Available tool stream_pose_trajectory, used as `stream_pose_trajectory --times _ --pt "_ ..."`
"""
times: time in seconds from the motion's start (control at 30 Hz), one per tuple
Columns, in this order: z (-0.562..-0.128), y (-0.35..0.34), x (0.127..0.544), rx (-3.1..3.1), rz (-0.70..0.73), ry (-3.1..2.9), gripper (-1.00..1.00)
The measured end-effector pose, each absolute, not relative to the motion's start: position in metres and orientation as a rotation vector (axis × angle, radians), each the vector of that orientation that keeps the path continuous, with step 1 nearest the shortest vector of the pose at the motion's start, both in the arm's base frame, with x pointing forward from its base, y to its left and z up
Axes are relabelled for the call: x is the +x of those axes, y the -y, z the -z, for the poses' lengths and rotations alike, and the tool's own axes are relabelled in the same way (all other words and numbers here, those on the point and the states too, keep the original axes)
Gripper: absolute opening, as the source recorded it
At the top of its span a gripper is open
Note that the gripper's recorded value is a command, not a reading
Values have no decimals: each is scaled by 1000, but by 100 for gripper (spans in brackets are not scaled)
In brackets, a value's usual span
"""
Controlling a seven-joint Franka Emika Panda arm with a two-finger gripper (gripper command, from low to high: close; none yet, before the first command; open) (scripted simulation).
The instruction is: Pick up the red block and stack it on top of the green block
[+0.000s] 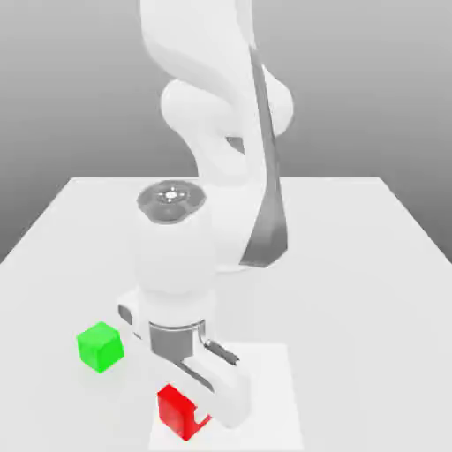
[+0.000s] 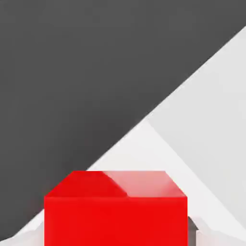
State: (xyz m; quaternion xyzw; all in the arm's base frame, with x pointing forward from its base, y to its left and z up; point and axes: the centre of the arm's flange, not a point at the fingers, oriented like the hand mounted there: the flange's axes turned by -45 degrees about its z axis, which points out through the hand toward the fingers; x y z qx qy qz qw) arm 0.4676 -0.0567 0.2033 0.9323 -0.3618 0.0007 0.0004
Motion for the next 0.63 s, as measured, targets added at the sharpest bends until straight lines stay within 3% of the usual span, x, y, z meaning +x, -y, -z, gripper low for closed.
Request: stream_pose_trajectory --times 0.1,0.23,0.3,0.5,0.53,0.63 --pt "-221 107 434 2841 0 1300 -100" --pt "-238 193 359 2656 2 1645 -100" --pt "-243 202 332 2619 0 1725 -100" --pt "-192 205 322 2604 -2 1756 -100" --pt "-185 204 322 2605 -2 1756 100" --pt "-185 204 322 2605 -2 1756 100"
